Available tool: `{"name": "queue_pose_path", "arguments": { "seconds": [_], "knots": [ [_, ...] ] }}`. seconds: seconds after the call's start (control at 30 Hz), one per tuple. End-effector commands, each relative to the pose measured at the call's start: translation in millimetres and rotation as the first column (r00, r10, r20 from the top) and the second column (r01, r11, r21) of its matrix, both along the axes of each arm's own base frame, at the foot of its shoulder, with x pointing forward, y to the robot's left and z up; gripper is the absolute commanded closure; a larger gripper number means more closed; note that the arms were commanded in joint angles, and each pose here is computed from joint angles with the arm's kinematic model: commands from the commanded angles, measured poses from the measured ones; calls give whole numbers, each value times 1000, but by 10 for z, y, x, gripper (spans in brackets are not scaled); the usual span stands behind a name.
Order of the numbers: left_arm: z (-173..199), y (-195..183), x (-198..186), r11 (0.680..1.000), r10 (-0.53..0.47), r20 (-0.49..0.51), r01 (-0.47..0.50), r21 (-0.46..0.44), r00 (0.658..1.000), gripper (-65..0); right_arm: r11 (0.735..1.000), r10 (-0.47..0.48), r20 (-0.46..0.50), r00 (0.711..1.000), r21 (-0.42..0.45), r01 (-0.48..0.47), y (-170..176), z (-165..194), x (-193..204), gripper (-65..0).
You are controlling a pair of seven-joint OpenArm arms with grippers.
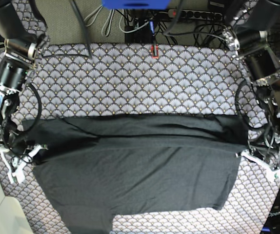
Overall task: Fold the T-shirt properly
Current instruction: 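Carry both shoulder corners over the shirt body toward the hem, then lower the folded collar edge onto the shirt body with both grippers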
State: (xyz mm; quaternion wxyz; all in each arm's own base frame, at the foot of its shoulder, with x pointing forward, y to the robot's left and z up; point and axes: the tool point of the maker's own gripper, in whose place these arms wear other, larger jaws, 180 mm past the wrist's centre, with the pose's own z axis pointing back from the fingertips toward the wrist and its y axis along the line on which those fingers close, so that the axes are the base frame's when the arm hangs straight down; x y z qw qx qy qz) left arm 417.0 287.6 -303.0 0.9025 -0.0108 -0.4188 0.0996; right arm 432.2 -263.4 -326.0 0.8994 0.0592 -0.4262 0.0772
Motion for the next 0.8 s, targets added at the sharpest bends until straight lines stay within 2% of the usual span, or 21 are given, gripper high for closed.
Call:
{"name": "queue_pose_path", "arguments": {
  "seconds": [0.0,0.03,0.1,0.2,0.27,0.37,0.5,0.67,0.77],
  "knots": [
    [220,69,99,1000,3,62,-5,20,998,-7,1000,-4,72,997,-9,4,-62,244,124,-31],
    [221,79,96,1000,6,62,-8,20,998,-18,1000,-5,63,998,-23,6,-75,224,116,-59],
    [208,89,83,1000,8,57,-9,21,998,-83,999,-7,47,999,-47,9,-91,188,103,-136],
    [119,164,-13,999,9,28,-10,40,1000,-251,998,-9,43,999,-55,11,-112,180,94,-251],
    [107,179,-28,999,8,27,-9,42,1000,-360,998,-14,45,999,-55,16,-132,190,91,-290],
    [93,211,-73,999,13,23,-15,48,1000,-482,998,-17,41,999,-64,20,-163,198,77,-295],
    [-79,210,-237,998,12,-13,-11,58,1000,-544,996,-27,1,1000,-83,27,-270,49,-72,-295],
    [-332,156,-316,1000,8,-74,-6,25,997,-550,996,-28,-25,999,-82,26,-272,-81,-175,-295],
    [-396,103,-314,1000,13,-73,-13,-2,997,-550,996,-28,-33,999,-82,25,-273,-109,-197,-295]
  ]
}}
